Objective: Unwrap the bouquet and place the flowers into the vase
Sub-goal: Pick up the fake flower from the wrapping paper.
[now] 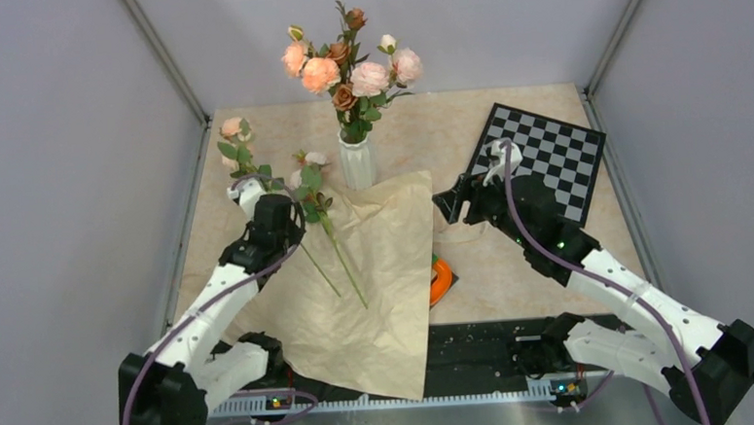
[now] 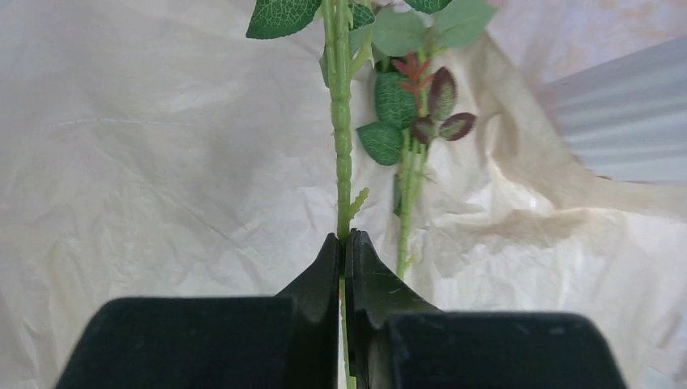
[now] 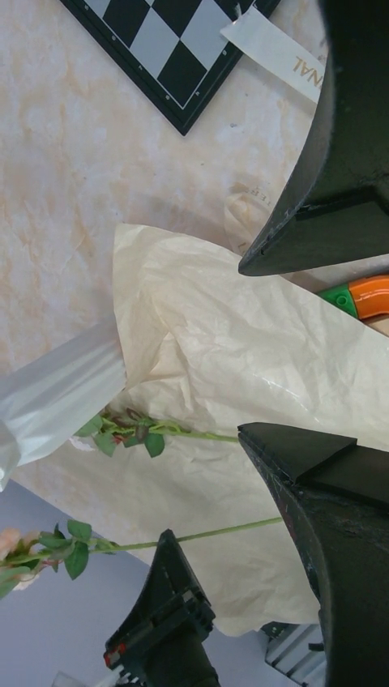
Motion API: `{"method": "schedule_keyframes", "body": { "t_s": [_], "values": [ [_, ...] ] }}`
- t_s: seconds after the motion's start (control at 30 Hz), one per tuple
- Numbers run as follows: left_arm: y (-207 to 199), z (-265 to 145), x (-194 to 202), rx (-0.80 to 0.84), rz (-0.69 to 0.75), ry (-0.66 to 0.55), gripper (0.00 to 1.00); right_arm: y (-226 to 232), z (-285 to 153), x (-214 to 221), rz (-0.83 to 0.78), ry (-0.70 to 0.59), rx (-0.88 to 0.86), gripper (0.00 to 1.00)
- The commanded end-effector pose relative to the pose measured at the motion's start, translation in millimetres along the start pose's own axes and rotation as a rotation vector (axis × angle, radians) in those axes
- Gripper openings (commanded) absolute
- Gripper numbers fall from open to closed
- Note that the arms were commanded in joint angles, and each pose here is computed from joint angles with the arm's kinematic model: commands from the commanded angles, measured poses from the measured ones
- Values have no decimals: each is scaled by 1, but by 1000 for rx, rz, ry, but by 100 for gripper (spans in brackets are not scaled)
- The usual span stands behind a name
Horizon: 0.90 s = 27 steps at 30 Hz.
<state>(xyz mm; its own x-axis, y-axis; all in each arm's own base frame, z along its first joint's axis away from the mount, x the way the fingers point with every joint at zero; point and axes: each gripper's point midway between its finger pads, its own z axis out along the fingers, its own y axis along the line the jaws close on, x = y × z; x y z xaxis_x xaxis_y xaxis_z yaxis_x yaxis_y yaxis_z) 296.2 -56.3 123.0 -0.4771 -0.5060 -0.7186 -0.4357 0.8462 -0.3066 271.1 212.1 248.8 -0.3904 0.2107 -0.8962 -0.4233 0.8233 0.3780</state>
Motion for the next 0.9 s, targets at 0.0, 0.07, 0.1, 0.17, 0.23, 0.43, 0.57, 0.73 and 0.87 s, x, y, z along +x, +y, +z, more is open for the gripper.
{"method": "schedule_keyframes", "body": {
  "t_s": [0.0, 0.07, 0.1, 0.17, 0.23, 0.43, 0.57, 0.73, 0.87],
  "values": [
    [-27, -26, -30, 195, -20, -119, 0, 9, -3, -11, 19, -53, -59, 68],
    [-33, -38, -36, 256, -25, -142, 0, 17, -2, -12, 28, -69, -104, 69],
    [-36, -44, -38, 289, -20, -152, 0, 22, -2, -13, 31, -74, -132, 69],
    [-46, -58, -42, 372, -8, -170, 0, 33, -2, -15, 34, -80, -190, 71],
    [-59, -75, -44, 484, 19, -183, 0, 44, -3, -17, 27, -81, -255, 73],
    [-100, -135, -41, 855, 126, -207, 0, 93, -10, -19, 2, -52, -530, 78],
    [-126, -168, -36, 1026, 130, -156, 0, 115, -14, -20, 19, -15, -656, 79],
    [-155, -218, -39, 1223, 129, -160, 0, 140, -19, -27, 64, 46, -784, 79],
    [-172, -250, -38, 1337, 138, -160, 0, 151, -21, -38, 110, 41, -838, 79]
  ]
}}
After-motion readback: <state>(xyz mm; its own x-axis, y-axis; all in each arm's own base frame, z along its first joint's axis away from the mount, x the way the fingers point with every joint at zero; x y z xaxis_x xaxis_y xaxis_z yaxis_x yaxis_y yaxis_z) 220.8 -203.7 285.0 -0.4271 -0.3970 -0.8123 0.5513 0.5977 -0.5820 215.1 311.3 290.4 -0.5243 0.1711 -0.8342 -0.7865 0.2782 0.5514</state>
